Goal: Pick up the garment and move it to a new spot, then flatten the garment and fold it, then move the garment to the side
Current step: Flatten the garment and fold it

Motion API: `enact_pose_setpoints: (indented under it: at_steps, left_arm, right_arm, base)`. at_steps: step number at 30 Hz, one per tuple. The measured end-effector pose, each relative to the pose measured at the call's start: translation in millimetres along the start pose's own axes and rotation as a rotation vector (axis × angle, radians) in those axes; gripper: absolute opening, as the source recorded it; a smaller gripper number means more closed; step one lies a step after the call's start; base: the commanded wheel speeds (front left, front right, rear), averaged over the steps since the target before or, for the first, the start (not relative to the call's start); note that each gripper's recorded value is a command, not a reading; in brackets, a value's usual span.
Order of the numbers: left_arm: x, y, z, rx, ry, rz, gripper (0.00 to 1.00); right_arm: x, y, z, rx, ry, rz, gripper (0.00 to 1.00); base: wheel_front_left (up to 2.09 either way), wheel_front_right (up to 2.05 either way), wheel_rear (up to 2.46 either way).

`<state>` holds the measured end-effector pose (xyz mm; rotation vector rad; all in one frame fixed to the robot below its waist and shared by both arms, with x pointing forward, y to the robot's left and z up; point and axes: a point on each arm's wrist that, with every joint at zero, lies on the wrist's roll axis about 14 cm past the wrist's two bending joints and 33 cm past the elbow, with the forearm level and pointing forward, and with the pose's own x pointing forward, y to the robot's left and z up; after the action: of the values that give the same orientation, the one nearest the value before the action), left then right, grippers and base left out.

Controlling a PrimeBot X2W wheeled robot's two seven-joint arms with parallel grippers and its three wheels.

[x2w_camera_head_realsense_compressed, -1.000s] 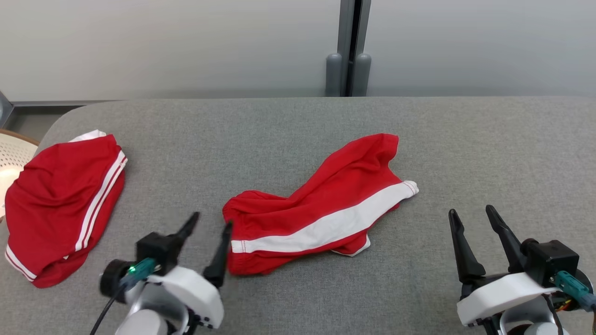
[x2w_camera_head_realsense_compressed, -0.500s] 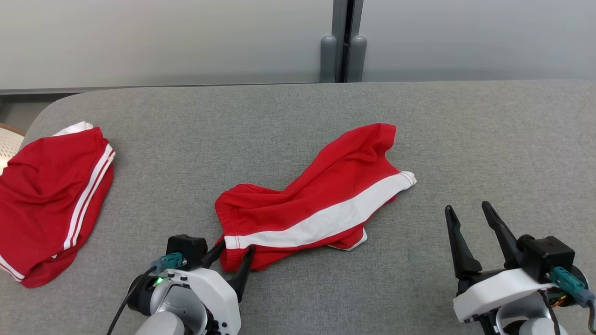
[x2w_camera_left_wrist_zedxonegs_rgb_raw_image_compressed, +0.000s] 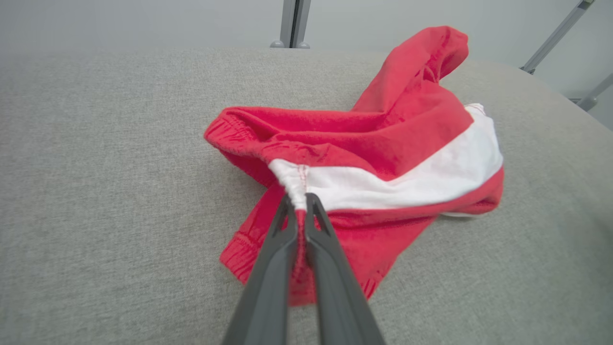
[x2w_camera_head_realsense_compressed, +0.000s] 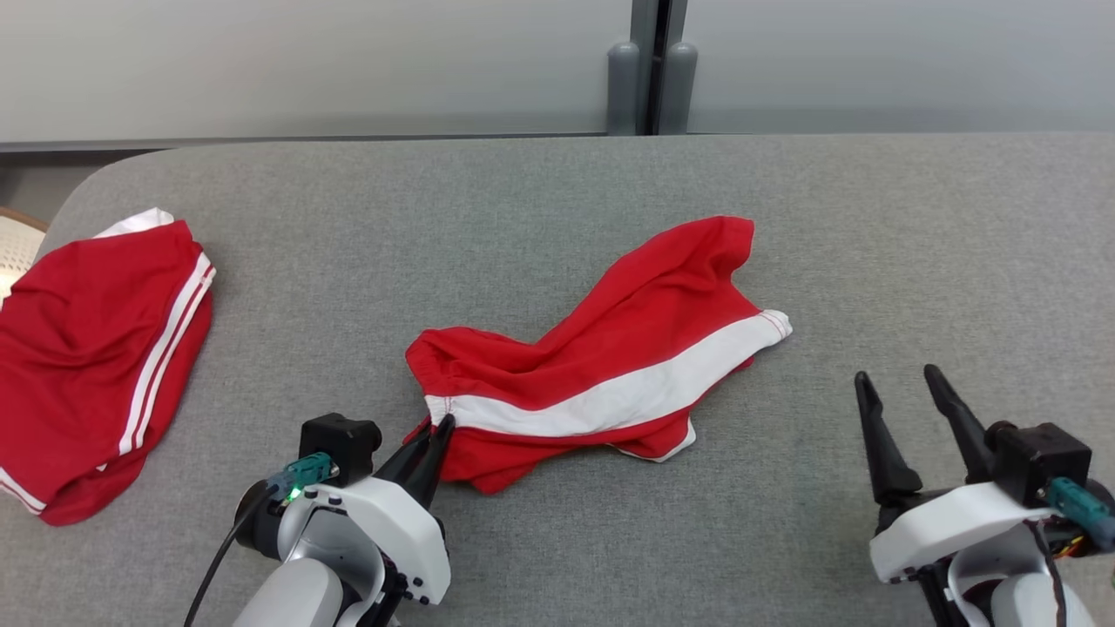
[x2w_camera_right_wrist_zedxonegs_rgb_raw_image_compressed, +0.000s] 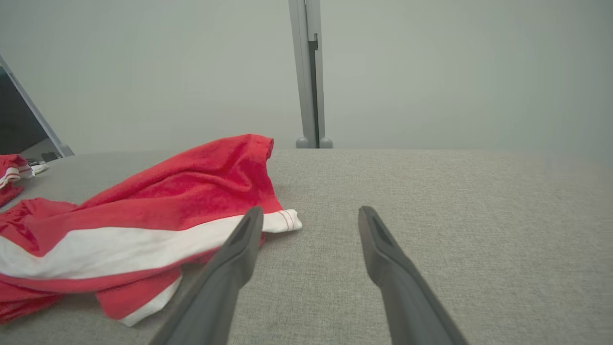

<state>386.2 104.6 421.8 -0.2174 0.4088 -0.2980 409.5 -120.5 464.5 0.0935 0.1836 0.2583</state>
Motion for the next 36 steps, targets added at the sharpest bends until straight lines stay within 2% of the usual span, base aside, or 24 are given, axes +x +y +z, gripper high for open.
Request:
enact_pose_setpoints:
  at_steps: [6, 16, 22, 23, 24, 25, 26, 27, 28, 33, 36]
  left_arm:
    - [7, 5, 9, -0.005, -0.031, 0.008, 0.00]
    - [23, 18, 3, -0.013, -0.022, 0.022, 0.00]
    - [25, 20, 3, -0.012, -0.027, 0.021, 0.00]
    - [24, 20, 4, -0.011, -0.030, 0.021, 0.00]
    - [24, 21, 4, -0.010, -0.032, 0.020, 0.00]
    - [24, 21, 4, -0.008, -0.034, 0.020, 0.00]
    - [24, 22, 4, -0.008, -0.035, 0.021, 0.00]
    - [24, 22, 5, -0.006, -0.040, 0.021, 0.00]
    - [24, 23, 6, -0.006, -0.044, 0.021, 0.00]
    - [23, 24, 10, -0.005, -0.065, 0.026, 0.00]
    - [22, 25, 15, 0.000, -0.089, 0.029, 0.00]
  right_arm:
    - [22, -14, -14, -0.036, 0.062, -0.001, 1.00]
    - [78, 3, -49, -0.035, 0.190, 0.093, 1.00]
    - [87, 8, -80, -0.039, 0.312, 0.118, 1.00]
    - [86, 9, -84, -0.037, 0.327, 0.122, 0.68]
    - [87, 10, -85, -0.032, 0.331, 0.124, 0.46]
    - [88, 10, -86, -0.030, 0.337, 0.125, 0.46]
    - [88, 10, -86, -0.028, 0.341, 0.127, 0.31]
    - [88, 10, -87, -0.025, 0.342, 0.127, 0.22]
    - [88, 9, -88, -0.023, 0.342, 0.127, 0.00]
    - [86, 11, -86, 0.002, 0.324, 0.132, 0.00]
    - [87, 7, -74, 0.007, 0.260, 0.128, 0.00]
  base:
    - [0.00, 0.00, 0.00]
    - [0.00, 0.00, 0.00]
    - [0.00, 0.00, 0.00]
    - [0.00, 0.00, 0.00]
    - [0.00, 0.00, 0.00]
    - [0.00, 0.00, 0.00]
    - [0.00, 0.00, 0.00]
    - [0.00, 0.00, 0.00]
    - [0.00, 0.00, 0.00]
    - [0.00, 0.00, 0.00]
    - [0.00, 0.00, 0.00]
